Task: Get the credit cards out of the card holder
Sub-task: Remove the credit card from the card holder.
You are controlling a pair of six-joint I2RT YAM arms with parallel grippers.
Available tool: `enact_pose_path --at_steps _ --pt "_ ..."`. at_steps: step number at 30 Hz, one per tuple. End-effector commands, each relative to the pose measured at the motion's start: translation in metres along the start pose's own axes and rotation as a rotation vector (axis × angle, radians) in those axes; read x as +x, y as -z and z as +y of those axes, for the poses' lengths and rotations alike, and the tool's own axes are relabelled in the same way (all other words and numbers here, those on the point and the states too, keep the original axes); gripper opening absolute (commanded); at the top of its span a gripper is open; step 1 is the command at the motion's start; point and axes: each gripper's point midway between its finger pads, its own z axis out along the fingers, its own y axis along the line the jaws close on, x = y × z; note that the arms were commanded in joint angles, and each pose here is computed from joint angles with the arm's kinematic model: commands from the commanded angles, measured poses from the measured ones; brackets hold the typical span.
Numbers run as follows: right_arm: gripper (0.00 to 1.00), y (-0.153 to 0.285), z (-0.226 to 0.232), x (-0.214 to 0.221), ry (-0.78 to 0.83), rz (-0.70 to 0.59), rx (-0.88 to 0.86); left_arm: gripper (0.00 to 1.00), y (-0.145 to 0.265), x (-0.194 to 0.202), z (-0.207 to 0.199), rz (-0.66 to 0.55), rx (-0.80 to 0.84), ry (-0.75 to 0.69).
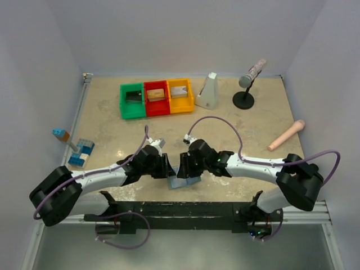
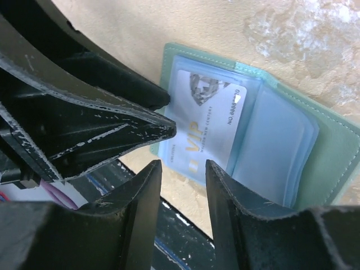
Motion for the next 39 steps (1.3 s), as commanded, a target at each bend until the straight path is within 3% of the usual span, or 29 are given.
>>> enact_pose_path --at_steps 1,39 --pt "0.41 -0.007 -0.002 -0.006 -0.046 -0.032 -0.035 0.37 -0.004 0.0 0.0 -0.01 0.012 0.019" --pt "0.42 -0.01 -0.03 0.004 -0.193 -0.067 -0.078 0.32 -0.013 0.011 0.039 0.004 -0.142 0.016"
